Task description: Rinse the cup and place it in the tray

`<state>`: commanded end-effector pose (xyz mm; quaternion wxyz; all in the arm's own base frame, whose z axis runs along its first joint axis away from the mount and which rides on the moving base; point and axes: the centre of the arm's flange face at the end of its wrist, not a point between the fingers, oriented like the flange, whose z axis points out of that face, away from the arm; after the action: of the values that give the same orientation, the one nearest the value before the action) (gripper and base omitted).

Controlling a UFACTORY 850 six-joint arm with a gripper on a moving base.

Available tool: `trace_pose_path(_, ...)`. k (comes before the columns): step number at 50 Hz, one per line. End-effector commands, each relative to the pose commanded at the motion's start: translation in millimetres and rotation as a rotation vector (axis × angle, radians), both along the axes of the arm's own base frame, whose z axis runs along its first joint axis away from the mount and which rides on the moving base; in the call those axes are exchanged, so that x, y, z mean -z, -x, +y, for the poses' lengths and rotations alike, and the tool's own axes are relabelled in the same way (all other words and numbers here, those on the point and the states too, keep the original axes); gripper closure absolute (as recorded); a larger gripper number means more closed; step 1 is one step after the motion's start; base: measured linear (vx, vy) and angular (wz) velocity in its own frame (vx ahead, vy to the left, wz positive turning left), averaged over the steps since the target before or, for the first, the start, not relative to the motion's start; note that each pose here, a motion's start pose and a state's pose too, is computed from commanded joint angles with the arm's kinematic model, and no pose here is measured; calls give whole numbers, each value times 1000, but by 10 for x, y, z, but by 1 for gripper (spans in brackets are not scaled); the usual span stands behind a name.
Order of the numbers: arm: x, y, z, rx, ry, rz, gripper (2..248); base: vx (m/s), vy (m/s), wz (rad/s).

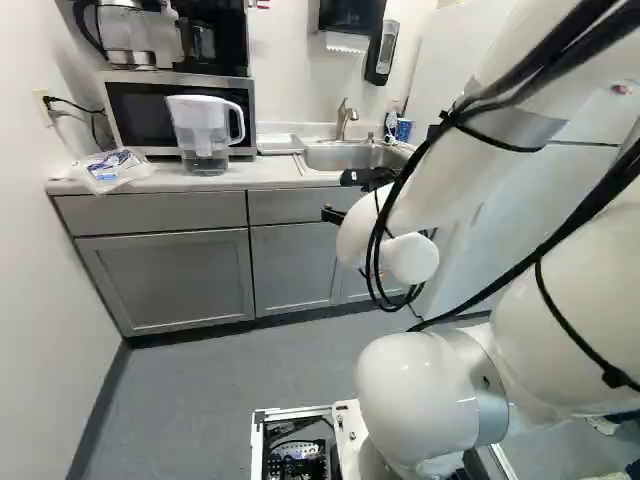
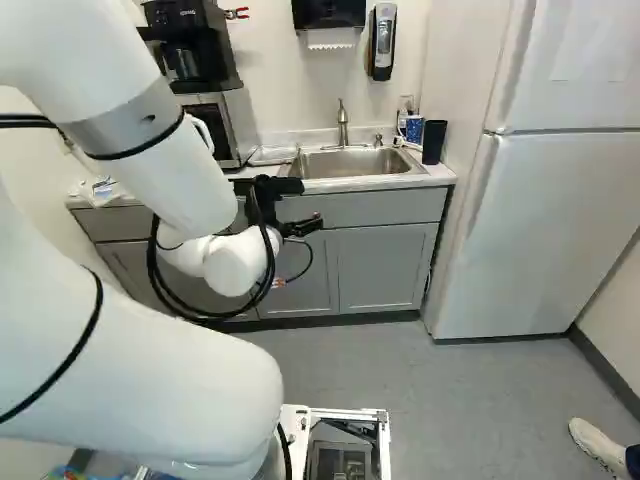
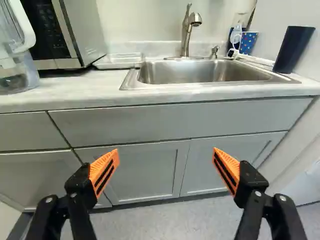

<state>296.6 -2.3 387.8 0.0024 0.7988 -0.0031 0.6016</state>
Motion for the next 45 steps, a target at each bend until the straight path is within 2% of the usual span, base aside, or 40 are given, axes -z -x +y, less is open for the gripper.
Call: trace_pose_path(45, -451, -292, -12, 3, 1, -114, 3, 0, 0, 0)
